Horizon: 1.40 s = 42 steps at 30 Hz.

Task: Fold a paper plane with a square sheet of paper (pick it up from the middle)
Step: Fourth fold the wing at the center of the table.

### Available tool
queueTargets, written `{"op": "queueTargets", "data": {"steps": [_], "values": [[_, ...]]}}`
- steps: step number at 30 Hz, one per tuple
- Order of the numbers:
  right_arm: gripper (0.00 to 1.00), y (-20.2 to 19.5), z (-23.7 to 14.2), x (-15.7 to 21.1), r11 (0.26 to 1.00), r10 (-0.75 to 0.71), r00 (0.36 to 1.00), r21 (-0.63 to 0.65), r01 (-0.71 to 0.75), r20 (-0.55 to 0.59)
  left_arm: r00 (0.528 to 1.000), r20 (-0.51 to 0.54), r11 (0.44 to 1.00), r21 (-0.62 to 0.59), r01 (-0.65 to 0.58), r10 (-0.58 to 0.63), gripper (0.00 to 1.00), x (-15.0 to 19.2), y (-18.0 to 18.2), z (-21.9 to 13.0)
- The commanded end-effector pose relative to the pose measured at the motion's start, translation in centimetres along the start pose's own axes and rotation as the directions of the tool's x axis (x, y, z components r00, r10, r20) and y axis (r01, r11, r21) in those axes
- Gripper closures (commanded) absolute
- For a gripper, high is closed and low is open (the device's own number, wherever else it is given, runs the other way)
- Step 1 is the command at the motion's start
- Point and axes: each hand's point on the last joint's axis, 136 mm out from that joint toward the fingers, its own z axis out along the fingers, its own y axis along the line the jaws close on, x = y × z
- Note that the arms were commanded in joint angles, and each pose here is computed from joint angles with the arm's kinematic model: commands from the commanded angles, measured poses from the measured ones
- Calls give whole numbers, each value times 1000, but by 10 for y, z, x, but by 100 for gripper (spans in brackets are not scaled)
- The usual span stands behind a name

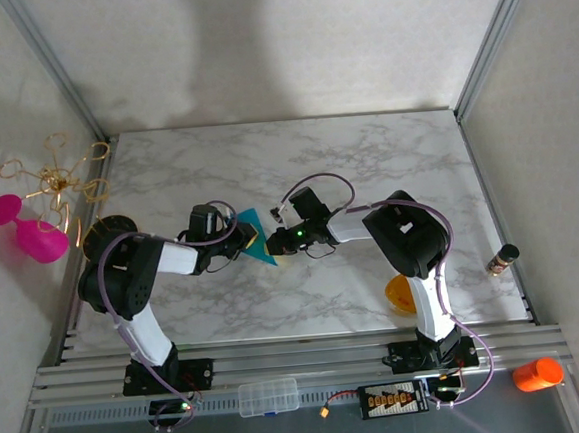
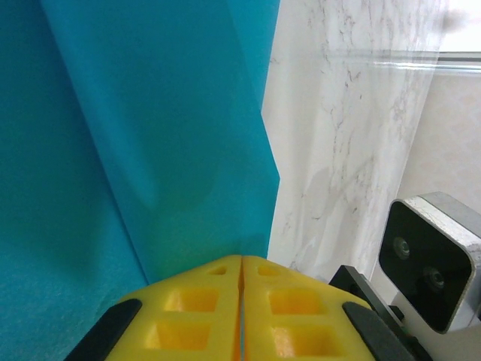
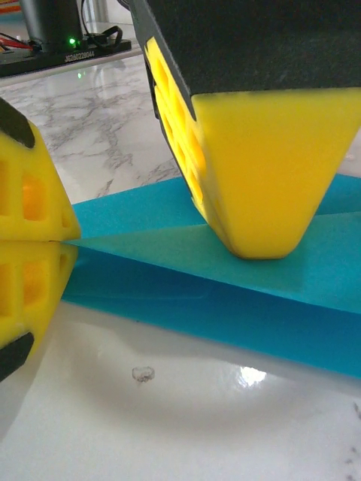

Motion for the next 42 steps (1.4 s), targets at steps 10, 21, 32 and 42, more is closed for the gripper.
{"op": "queueTargets", "data": {"steps": [10,21,32,42], "values": [[94,-61,14,53,973,162,979,187,-137,-127,1000,13,1000,-15,-17,18,89,-6,4,5],[91,-60,13,53,973,163,978,188,-138,-127,1000,-17,999,-29,-16,15,87,-2,11,10],[85,-29,4,32,987,130,987,106,-120,-98,1000,-11,996,-86,-13,12,88,-2,24,9],[82,-2,-12,17,989,133,988,73,-128,-79,1000,-14,995,-96,-6,5,88,-1,29,10]]}}
